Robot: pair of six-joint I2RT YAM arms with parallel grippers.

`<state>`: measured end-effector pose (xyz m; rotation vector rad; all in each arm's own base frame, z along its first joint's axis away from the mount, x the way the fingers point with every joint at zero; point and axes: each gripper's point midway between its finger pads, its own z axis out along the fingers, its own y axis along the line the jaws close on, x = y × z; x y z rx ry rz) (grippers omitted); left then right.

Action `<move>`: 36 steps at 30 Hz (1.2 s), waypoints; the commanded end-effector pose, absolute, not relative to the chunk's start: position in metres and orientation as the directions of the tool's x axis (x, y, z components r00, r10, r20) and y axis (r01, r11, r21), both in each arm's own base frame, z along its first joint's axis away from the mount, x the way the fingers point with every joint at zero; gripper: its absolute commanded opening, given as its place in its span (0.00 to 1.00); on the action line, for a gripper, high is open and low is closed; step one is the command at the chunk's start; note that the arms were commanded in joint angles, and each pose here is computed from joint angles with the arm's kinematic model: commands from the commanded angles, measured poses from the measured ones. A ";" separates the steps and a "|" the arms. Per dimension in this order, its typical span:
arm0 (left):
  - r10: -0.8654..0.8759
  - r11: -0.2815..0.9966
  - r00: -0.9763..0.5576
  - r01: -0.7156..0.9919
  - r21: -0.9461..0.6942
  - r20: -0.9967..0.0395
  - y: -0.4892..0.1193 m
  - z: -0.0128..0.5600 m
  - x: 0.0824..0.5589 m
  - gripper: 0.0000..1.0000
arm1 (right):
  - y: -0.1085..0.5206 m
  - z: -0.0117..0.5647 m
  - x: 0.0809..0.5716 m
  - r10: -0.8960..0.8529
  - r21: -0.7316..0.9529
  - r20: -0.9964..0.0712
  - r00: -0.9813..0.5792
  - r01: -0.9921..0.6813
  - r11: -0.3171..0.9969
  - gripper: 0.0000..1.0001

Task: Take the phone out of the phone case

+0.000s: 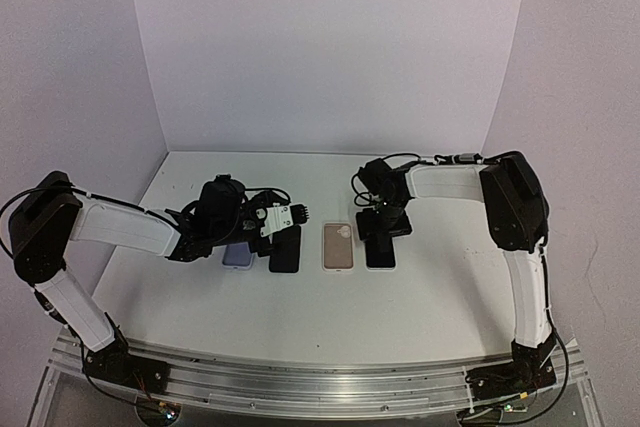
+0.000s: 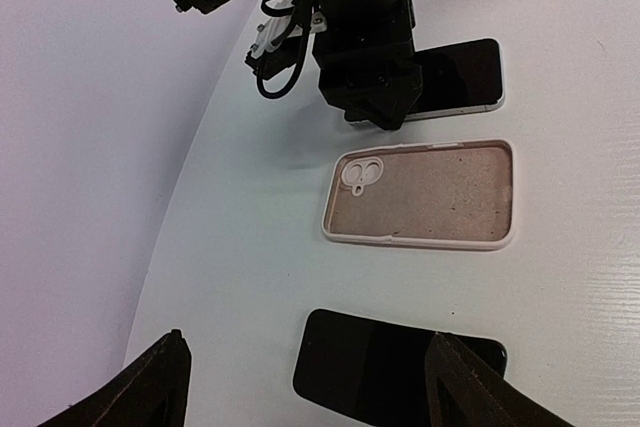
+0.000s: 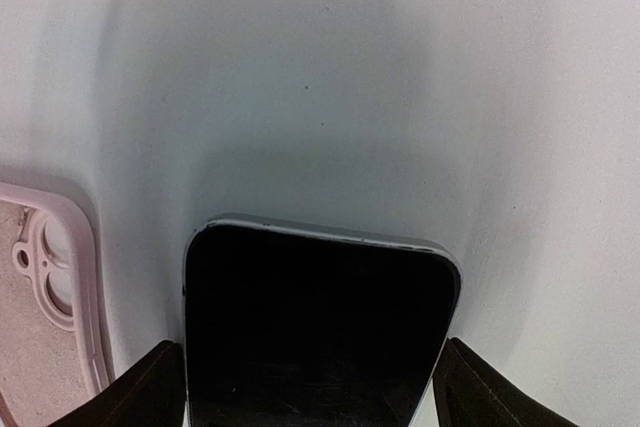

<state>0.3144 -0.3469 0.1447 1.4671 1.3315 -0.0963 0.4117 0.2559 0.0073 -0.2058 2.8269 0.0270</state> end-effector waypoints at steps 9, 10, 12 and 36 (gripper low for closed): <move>0.621 0.299 0.355 0.717 0.630 -0.699 -0.344 0.172 0.321 0.82 | 0.254 0.052 0.427 -0.125 -0.007 -0.371 -0.920 -0.131 0.991 0.98; 0.618 0.314 0.343 0.718 0.621 -0.708 -0.343 0.174 0.322 0.82 | 0.256 0.065 0.434 -0.124 -0.007 -0.404 -0.906 -0.132 0.991 0.98; 0.598 0.387 0.271 0.727 0.567 -0.754 -0.337 0.179 0.330 0.83 | 0.260 0.091 0.446 -0.126 -0.004 -0.465 -0.876 -0.141 0.990 0.98; -0.122 0.992 -0.313 -0.004 -0.127 -0.942 -0.029 0.134 0.352 1.00 | 0.020 0.104 0.308 0.009 -0.040 -0.900 -0.436 0.103 0.994 0.98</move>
